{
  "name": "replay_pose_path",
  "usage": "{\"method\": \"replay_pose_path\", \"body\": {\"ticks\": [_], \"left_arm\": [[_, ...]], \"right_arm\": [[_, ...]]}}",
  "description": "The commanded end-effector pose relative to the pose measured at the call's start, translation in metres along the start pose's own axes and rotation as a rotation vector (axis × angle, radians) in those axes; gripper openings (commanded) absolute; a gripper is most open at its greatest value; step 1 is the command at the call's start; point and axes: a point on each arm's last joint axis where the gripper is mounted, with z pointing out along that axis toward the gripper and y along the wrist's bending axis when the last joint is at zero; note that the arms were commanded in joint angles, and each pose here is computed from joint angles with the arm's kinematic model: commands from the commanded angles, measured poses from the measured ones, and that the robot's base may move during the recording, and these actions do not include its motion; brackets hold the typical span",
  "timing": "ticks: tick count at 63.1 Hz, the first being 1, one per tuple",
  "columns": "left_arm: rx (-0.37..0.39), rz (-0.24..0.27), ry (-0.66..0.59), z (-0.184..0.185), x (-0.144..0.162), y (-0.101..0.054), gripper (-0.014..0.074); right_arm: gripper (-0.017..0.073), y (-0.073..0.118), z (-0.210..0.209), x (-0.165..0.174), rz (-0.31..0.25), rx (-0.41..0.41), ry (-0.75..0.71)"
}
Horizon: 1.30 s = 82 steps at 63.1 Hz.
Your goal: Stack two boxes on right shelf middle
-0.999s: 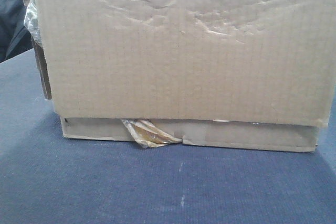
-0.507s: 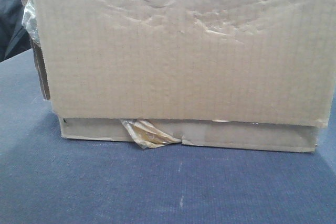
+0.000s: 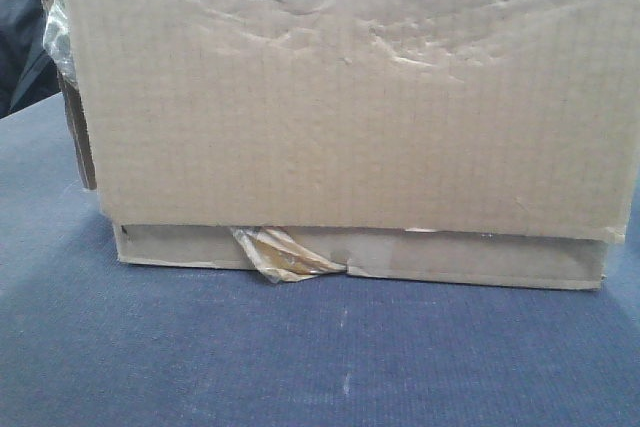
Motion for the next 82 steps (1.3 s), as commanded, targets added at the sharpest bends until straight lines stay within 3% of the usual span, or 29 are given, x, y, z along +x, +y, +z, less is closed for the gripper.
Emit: {"method": "replay_pose_path", "body": {"ticks": [1, 10, 13, 14, 27, 37, 50, 71, 82], "left_arm": [[0.01, -0.016, 0.001, 0.003, -0.001, -0.003, 0.0414], [0.01, -0.043, 0.001, 0.003, -0.001, -0.003, 0.0075], [0.01, -0.043, 0.001, 0.003, -0.001, -0.003, -0.0099], [0.01, -0.043, 0.001, 0.003, -0.001, -0.003, -0.0109], [0.011, -0.065, -0.007, -0.001, 0.0, -0.003, -0.0111], [0.017, -0.07, -0.064, -0.025, 0.003, -0.002, -0.0111], [0.034, -0.07, -0.218, -0.085, 0.011, -0.001, -0.0111], [0.084, -0.071, -0.589, -0.205, 0.018, 0.0, -0.0111], [0.102, -0.071, -0.625, -0.216, 0.018, -0.001, -0.0111]], "right_arm": [[0.026, 0.0, -0.001, -0.003, -0.008, 0.004, -0.01], [-0.0084, 0.0, 0.001, -0.003, -0.008, 0.004, -0.006], [-0.0172, 0.0, 0.001, -0.003, -0.008, 0.004, -0.006], [-0.0165, 0.0, 0.001, -0.003, -0.002, 0.004, -0.006], [-0.0151, 0.0, -0.001, -0.003, 0.022, 0.007, -0.012], [-0.0151, 0.002, -0.021, -0.003, 0.017, 0.007, -0.067], [-0.0151, 0.009, -0.08, -0.009, -0.002, 0.007, -0.245], [-0.0151, 0.02, -0.187, -0.01, -0.038, 0.007, -0.57], [-0.0151, 0.022, -0.203, -0.008, -0.044, 0.007, -0.621]]}}
